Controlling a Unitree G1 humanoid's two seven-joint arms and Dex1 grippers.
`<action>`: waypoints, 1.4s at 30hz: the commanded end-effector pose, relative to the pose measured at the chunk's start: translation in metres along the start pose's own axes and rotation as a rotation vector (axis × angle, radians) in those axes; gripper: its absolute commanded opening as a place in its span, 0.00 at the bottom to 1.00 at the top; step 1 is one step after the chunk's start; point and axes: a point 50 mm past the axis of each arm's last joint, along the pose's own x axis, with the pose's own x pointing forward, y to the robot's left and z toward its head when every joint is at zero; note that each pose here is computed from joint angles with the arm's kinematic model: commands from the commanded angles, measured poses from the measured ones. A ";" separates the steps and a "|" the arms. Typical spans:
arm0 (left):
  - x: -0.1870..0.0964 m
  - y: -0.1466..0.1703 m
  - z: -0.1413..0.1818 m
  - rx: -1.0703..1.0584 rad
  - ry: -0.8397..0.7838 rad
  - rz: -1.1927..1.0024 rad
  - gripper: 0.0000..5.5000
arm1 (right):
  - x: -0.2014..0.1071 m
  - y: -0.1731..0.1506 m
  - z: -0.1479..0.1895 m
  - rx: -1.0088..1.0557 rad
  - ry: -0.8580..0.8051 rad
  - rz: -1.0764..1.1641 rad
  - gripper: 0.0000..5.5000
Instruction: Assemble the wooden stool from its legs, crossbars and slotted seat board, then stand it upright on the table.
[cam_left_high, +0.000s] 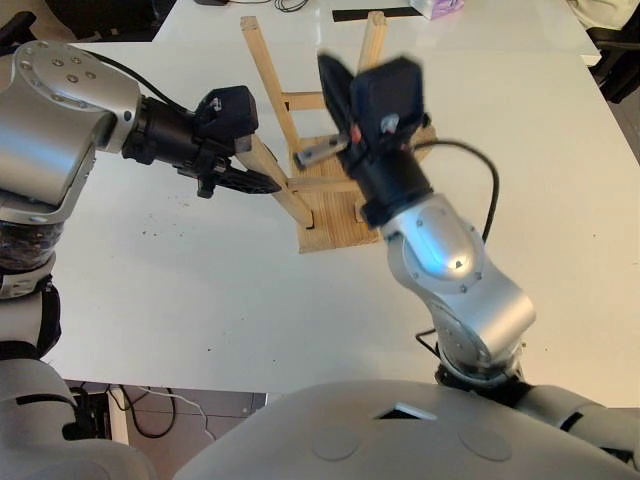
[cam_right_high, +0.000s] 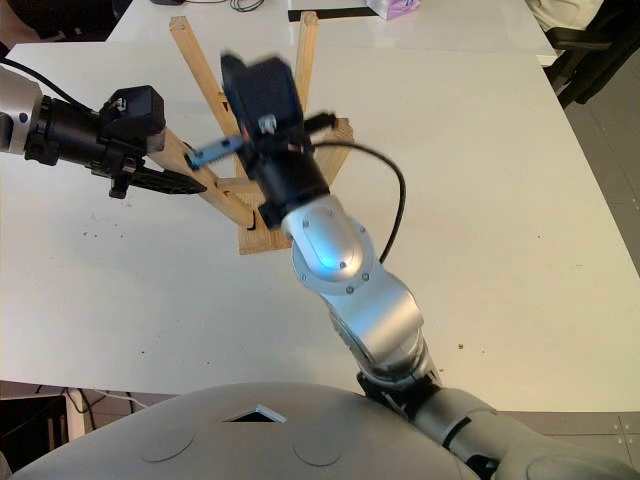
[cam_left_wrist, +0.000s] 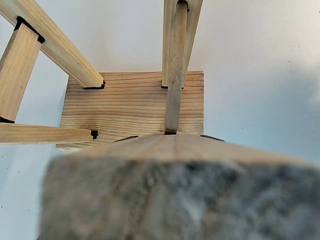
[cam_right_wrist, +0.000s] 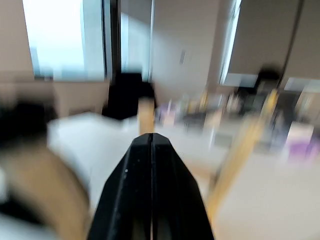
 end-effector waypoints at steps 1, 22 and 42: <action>0.011 -0.006 -0.003 -0.035 0.004 -0.083 0.37 | -0.006 0.009 -0.030 0.117 0.171 -0.091 0.00; 0.011 -0.004 0.009 0.031 -0.015 -0.085 0.37 | 0.011 0.011 -0.033 0.158 0.162 -0.092 0.00; 0.008 0.000 0.007 0.005 -0.021 -0.052 0.37 | -0.144 -0.119 0.005 -0.015 -0.220 -0.522 0.00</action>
